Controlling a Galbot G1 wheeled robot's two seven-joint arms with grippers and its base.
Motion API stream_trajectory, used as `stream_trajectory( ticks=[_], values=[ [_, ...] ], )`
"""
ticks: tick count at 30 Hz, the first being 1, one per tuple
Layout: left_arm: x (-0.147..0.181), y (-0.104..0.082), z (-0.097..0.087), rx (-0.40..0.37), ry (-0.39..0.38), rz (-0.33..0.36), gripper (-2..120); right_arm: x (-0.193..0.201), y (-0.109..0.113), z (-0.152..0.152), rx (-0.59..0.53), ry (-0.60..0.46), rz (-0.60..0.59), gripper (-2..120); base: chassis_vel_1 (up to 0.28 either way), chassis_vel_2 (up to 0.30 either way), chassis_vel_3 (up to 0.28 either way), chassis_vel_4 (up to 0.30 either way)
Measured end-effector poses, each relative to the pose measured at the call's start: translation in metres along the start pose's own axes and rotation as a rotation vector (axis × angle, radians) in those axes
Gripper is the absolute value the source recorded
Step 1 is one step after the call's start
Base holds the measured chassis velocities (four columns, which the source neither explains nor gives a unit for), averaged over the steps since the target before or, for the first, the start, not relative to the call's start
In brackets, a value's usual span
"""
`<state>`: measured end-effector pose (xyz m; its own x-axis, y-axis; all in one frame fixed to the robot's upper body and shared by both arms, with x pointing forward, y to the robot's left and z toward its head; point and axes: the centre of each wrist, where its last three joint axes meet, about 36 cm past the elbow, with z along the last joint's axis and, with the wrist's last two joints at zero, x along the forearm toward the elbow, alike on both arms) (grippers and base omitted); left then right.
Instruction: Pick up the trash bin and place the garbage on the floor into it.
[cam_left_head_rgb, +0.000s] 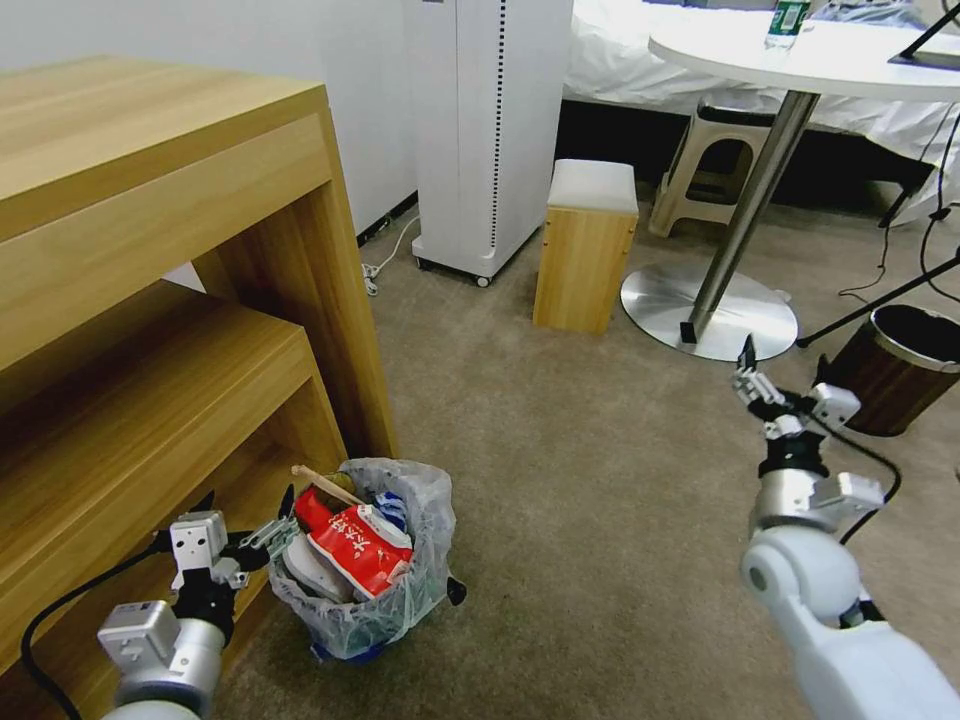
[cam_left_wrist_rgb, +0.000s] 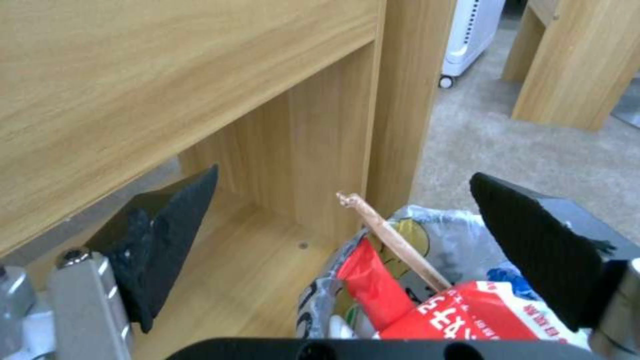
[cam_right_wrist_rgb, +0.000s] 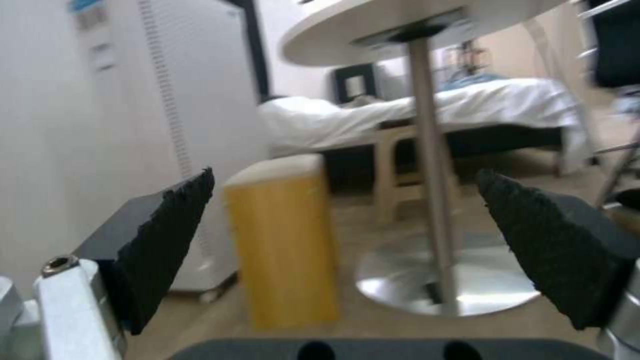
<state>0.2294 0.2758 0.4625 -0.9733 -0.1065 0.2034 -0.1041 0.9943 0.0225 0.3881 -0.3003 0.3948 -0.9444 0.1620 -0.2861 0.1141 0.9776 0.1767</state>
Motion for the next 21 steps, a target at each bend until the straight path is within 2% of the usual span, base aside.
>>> stream_trajectory(
  ticks=[1, 4, 6, 8, 12, 21],
  values=[
    [0.000, 0.000, 0.000, 0.000, 0.000, 0.000, 100, 0.000, 0.000, 0.000, 0.000, 0.000, 0.000, 100, 0.000, 0.000, 0.000, 0.000],
    [0.004, 0.000, 0.003, -0.010, 0.004, -0.008, 100, 0.017, 0.014, 0.025, -0.030, 0.029, -0.076, 100, 0.000, 0.000, 0.000, 0.000],
    [0.005, 0.000, 0.003, -0.012, 0.004, -0.009, 100, 0.019, 0.016, 0.028, -0.032, 0.032, -0.082, 100, 0.000, 0.000, 0.000, 0.000],
    [0.008, 0.000, 0.004, -0.018, 0.006, -0.008, 100, 0.028, 0.028, 0.039, -0.041, 0.044, -0.101, 100, 0.000, 0.000, 0.000, 0.000],
    [0.010, 0.000, 0.005, -0.017, 0.008, -0.005, 100, 0.033, 0.035, 0.042, -0.051, 0.053, -0.104, 100, 0.000, 0.000, 0.000, 0.000],
    [0.006, 0.000, 0.014, 0.001, 0.011, 0.000, 100, 0.036, 0.037, 0.042, -0.040, 0.056, -0.091, 100, 0.000, 0.000, 0.000, 0.000]
  ],
)
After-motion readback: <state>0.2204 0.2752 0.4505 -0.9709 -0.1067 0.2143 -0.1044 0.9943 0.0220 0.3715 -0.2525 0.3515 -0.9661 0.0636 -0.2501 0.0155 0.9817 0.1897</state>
